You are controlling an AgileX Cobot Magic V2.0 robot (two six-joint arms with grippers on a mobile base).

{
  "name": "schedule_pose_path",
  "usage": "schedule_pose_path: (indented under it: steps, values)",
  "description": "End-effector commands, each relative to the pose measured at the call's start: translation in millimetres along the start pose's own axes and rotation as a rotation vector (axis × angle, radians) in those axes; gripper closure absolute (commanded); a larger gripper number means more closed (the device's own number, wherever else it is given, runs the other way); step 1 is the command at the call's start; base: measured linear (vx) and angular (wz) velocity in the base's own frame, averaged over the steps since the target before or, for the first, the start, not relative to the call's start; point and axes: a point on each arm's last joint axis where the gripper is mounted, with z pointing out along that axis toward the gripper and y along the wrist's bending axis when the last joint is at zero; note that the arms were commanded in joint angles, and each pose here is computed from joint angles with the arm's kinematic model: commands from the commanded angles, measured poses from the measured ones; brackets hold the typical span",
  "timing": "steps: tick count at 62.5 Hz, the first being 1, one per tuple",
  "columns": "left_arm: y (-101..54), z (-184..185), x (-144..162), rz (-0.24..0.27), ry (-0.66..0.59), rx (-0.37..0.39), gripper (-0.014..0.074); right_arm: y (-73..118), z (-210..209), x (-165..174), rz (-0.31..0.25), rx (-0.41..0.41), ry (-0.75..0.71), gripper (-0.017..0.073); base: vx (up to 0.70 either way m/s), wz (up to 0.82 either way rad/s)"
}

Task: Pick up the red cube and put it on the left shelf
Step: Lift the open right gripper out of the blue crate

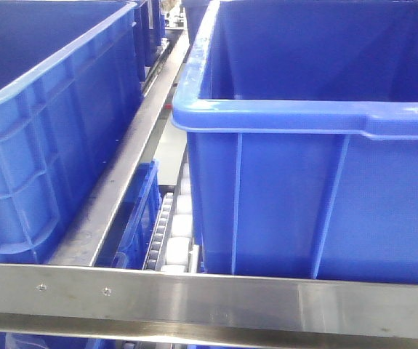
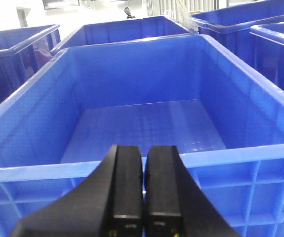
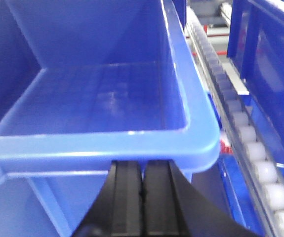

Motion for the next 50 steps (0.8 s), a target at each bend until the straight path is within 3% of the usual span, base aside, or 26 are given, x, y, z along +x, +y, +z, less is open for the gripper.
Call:
schedule_pose_path:
  steps: [1,50]
  values:
    - [0.2,0.9,0.4,-0.007,-0.054,-0.004,0.0488,2.4,-4.2,-21.4,-0.024,-0.015,-0.177,0.0508,0.0,0.0]
    - [0.2,0.9,0.4,-0.007,-0.054,-0.004,0.0488,2.2,-4.0,-19.7,-0.024,-0.012,-0.159,0.0508,0.0,0.0]
